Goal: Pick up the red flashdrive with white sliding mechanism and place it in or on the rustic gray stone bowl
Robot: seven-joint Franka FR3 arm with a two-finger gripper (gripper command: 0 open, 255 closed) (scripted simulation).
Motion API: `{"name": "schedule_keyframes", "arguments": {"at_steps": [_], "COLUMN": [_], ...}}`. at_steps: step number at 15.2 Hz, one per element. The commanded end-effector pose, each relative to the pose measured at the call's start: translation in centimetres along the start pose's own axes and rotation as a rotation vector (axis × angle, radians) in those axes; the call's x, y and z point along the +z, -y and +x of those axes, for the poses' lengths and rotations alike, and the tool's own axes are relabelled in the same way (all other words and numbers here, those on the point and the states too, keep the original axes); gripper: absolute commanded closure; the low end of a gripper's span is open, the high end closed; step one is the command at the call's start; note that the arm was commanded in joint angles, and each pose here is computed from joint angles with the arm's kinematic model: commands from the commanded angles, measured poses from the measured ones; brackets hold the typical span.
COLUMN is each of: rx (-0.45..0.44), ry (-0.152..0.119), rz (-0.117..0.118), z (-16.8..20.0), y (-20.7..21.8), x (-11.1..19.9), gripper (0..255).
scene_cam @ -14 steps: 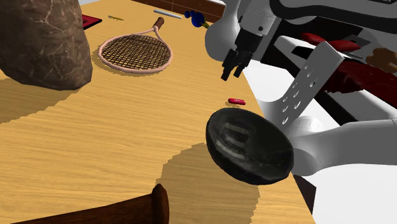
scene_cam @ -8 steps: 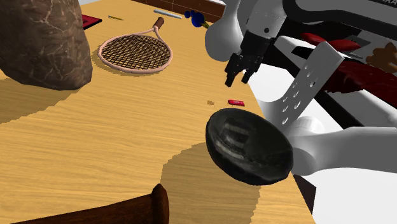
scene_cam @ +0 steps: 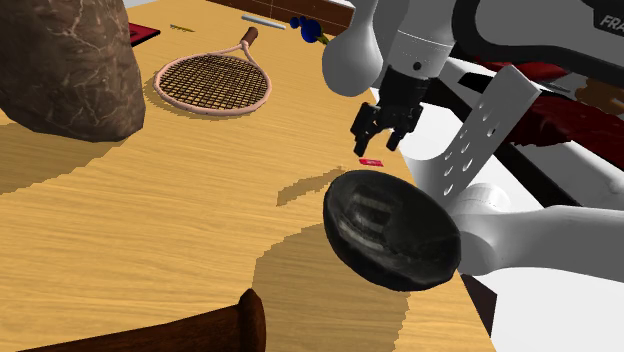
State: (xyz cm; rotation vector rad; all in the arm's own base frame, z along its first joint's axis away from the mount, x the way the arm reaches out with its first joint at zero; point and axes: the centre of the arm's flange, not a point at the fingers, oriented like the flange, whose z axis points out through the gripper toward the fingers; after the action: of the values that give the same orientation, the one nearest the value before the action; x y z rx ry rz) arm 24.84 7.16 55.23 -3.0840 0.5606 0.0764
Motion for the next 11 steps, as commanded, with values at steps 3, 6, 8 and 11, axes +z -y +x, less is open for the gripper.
{"name": "schedule_keyframes", "arguments": {"at_steps": [3, 6, 8, 11], "rx": [0.002, 0.002, 0.002, 0.002], "ry": [0.000, 0.000, 0.000, 0.000], "rz": [0.000, 0.000, 0.000, 0.000], "z": [-0.10, -0.10, -0.10, -0.10], "y": [-0.05, -0.05, -0.05, -0.05], "x": [1.87, 1.87, 1.87, 1.87], "gripper": [0, 0, 0, 255]}}
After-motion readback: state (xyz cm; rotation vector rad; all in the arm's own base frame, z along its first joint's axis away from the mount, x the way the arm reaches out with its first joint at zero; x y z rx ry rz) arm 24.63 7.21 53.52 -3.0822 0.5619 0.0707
